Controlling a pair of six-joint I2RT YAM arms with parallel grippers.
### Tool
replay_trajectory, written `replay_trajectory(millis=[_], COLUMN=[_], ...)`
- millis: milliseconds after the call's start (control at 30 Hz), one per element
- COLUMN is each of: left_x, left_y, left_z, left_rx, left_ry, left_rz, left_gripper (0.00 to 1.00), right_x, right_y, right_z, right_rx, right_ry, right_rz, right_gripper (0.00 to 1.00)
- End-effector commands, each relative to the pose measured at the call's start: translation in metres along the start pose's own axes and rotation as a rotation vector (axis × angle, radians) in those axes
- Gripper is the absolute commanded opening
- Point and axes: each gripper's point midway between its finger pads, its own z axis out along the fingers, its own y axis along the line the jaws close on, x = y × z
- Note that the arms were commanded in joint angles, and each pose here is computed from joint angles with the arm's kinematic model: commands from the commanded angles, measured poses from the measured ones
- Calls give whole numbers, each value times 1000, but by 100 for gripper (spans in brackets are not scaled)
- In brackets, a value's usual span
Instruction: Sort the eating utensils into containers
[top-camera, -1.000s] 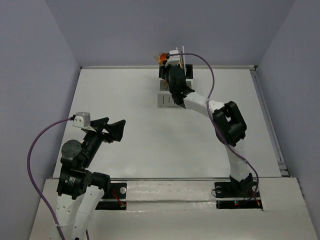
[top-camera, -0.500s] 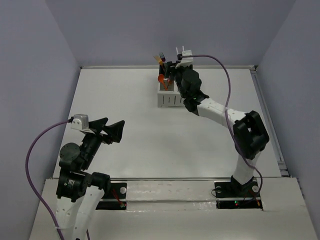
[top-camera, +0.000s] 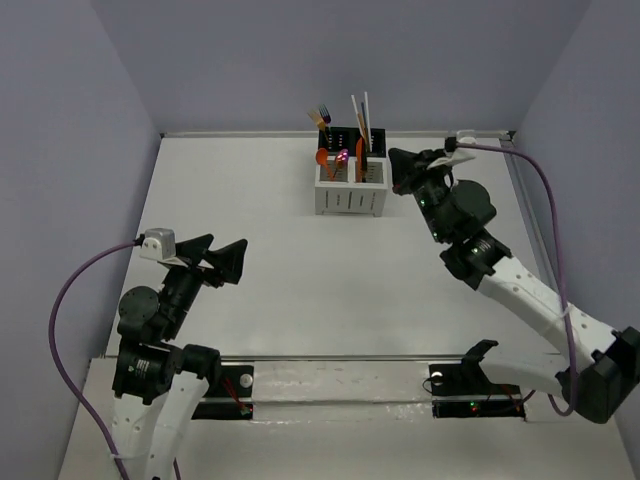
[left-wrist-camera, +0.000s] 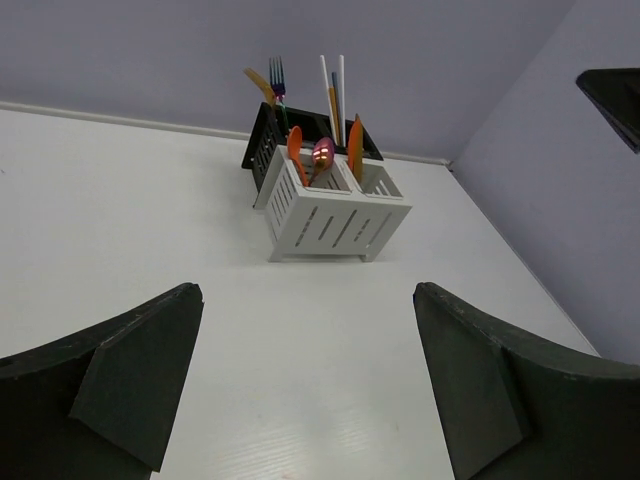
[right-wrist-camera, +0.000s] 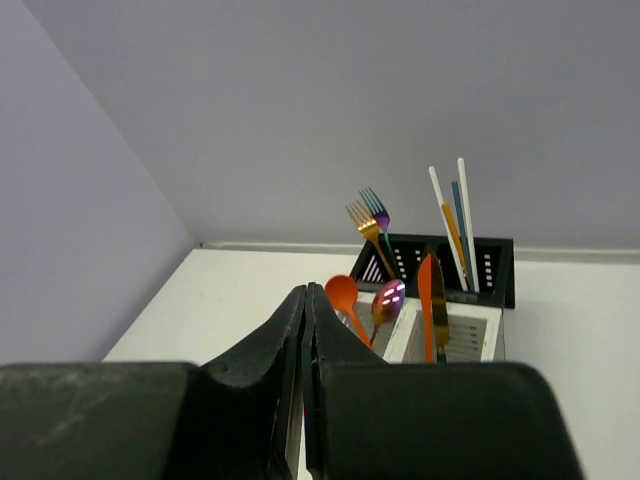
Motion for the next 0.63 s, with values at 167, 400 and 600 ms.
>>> replay_trajectory(millis=[167, 400, 600], left_x=[-35, -54, -48], left_y=[-15, -32, -30], left_z=[-4, -4, 2], left_rx=[49, 110, 117], left_ry=[-119, -147, -134], left_rz=[36, 33, 40], left_gripper=[99, 99, 99], right_x=[-20, 18, 21], right_y=[-34, -69, -72], right_z=[-104, -147, -153], right_rx=[72, 177, 172], right_ry=[78, 163, 138], right_rz=[48, 48, 70], right_gripper=[100, 100, 100])
